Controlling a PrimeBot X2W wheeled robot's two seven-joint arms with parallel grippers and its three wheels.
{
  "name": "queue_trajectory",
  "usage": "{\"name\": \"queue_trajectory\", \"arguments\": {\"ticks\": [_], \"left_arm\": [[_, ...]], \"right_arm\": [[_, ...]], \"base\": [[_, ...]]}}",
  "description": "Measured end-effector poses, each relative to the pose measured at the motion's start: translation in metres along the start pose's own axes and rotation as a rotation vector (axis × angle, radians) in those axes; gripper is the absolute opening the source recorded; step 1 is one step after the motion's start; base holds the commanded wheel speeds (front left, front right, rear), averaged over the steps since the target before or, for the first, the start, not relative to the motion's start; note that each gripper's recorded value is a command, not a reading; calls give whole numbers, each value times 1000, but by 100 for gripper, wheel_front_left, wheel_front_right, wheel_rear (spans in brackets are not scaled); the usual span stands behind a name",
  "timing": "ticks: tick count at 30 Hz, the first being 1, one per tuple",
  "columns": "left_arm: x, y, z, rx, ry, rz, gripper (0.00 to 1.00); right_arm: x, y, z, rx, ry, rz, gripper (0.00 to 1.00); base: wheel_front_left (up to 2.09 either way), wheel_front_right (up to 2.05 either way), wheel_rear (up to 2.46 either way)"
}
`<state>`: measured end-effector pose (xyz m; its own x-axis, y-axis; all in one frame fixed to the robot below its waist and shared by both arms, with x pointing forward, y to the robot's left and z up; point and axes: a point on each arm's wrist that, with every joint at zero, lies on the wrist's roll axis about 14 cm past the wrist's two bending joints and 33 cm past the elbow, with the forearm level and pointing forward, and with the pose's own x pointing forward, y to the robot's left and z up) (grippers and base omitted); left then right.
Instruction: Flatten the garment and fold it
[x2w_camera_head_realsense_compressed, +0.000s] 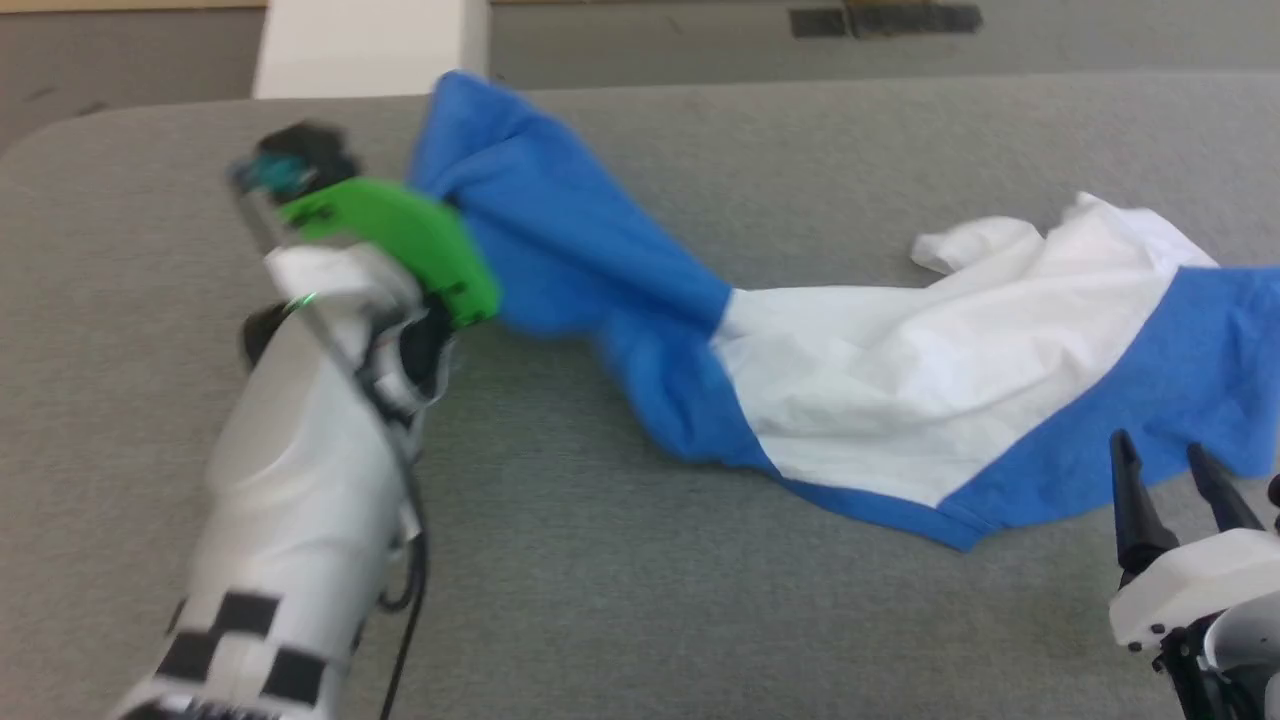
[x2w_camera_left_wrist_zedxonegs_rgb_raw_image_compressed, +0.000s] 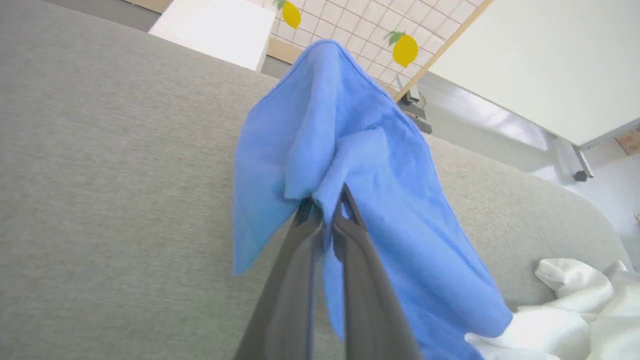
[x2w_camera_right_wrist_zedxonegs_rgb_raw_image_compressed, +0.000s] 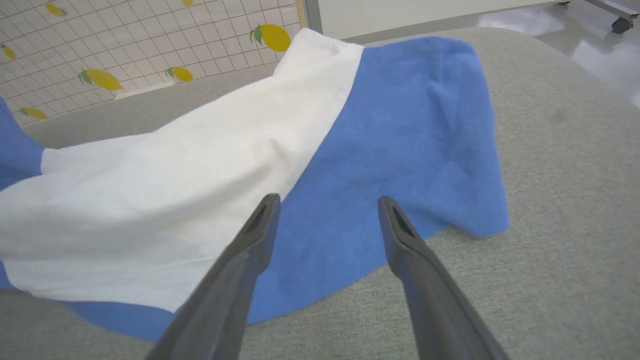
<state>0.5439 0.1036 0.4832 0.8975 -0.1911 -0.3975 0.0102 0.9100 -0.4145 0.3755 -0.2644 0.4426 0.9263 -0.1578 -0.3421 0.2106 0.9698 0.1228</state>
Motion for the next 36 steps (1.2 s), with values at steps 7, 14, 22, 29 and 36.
{"name": "queue_trajectory", "arguments": {"ticks": [7,14,22,29,36], "left_arm": [[-68,107,-9,-161,-82,251,0],[-130,164,-42,-267,-95,412,100],[-157,132,35,-98,-455,239,100],[-178,102,8,129,-550,151,100],[-185,88,-18,115,-540,153,100]], "right_arm": [[0,34,8,-11,-14,100,100],[-1,57,19,-19,-41,165,100],[-6,67,19,-27,-34,199,100],[-14,55,10,-23,-2,169,100],[-16,44,-6,-42,80,138,100]], "base": [[0,0,0],[0,0,0],[0,0,0],[0,0,0],[0,0,0]]}}
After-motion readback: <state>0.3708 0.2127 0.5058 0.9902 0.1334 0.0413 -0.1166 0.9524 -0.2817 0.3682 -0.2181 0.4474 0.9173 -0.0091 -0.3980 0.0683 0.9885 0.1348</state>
